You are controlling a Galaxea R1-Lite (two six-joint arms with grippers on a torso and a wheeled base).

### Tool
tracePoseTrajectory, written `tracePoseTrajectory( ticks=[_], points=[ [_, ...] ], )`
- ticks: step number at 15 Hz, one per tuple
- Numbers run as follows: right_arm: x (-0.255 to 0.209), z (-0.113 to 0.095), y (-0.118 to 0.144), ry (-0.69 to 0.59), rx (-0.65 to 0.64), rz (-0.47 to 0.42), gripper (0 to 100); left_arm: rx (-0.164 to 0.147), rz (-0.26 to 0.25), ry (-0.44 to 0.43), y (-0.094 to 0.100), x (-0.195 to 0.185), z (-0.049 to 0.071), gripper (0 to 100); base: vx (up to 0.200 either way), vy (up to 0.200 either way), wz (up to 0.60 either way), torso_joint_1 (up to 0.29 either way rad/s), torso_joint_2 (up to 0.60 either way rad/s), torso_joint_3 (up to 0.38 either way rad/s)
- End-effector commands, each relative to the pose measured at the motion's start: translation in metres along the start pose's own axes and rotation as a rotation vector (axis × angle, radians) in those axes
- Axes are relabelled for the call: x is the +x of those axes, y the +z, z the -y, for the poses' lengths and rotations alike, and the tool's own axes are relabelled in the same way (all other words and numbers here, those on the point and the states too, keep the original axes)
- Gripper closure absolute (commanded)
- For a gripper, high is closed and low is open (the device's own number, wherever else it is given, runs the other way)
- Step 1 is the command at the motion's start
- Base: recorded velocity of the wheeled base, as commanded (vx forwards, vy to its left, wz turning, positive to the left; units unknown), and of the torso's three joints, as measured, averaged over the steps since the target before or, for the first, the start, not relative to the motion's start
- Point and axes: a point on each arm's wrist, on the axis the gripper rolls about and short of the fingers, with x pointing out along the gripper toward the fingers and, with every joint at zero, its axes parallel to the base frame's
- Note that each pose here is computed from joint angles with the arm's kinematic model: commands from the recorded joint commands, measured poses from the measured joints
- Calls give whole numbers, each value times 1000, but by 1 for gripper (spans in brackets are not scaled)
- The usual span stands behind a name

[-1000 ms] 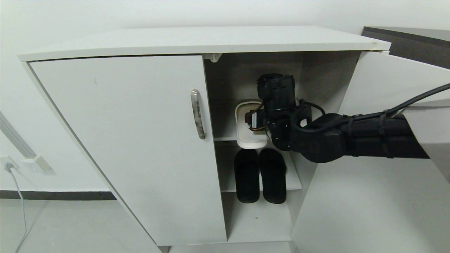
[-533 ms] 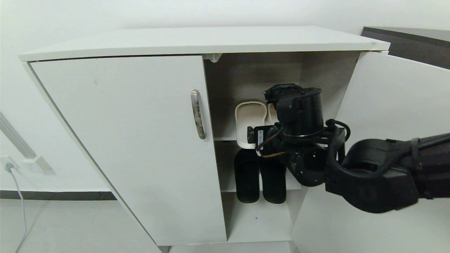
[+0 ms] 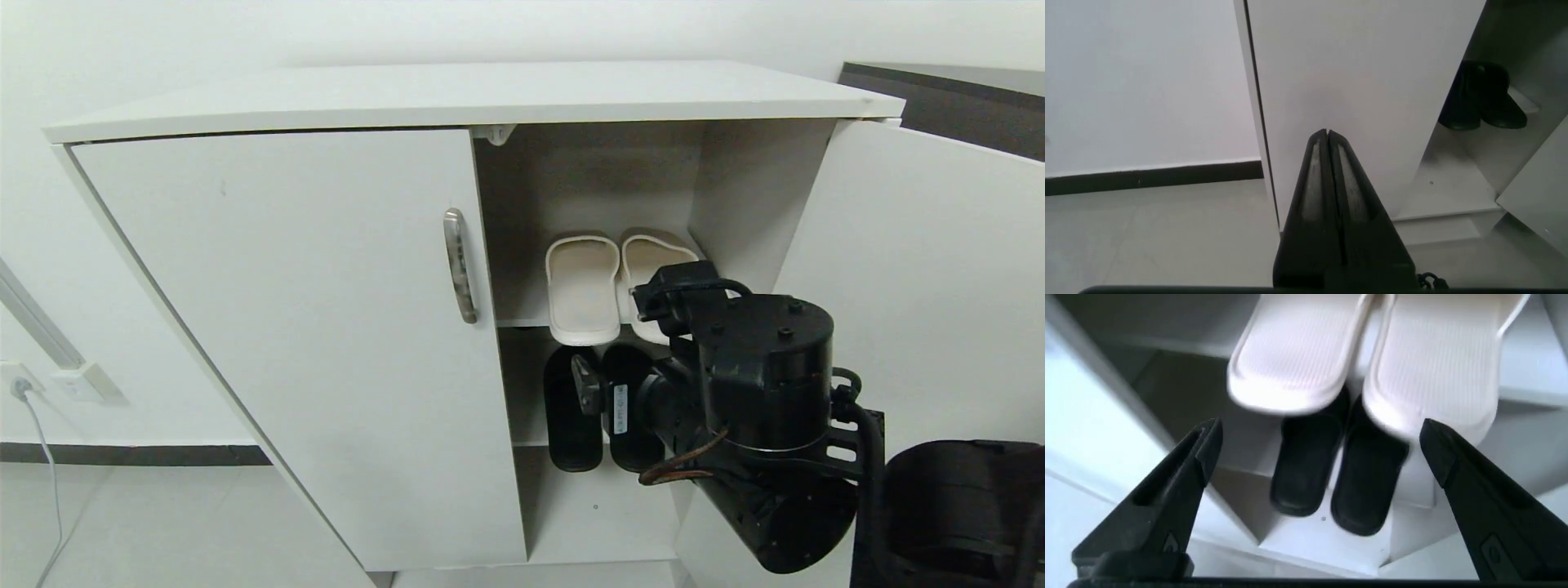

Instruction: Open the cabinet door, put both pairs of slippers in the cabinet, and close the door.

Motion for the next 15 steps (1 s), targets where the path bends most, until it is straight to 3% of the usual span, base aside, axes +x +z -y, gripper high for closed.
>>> tracePoseTrajectory(
  ticks=[1, 9, 15],
  points=[
    [-2, 0, -4, 4, -8, -10, 100, 0, 0, 0, 0, 0, 0, 100, 0, 0, 0, 0, 0, 0],
    [-3, -3, -8, 16, -16, -20, 100, 0, 0, 0, 0, 0, 0, 100, 0, 0, 0, 0, 0, 0],
    [-2, -3, -9, 20, -21, -24, 100, -2, 0, 0, 0, 0, 0, 100, -200, 0, 0, 3, 3, 2]
  ],
)
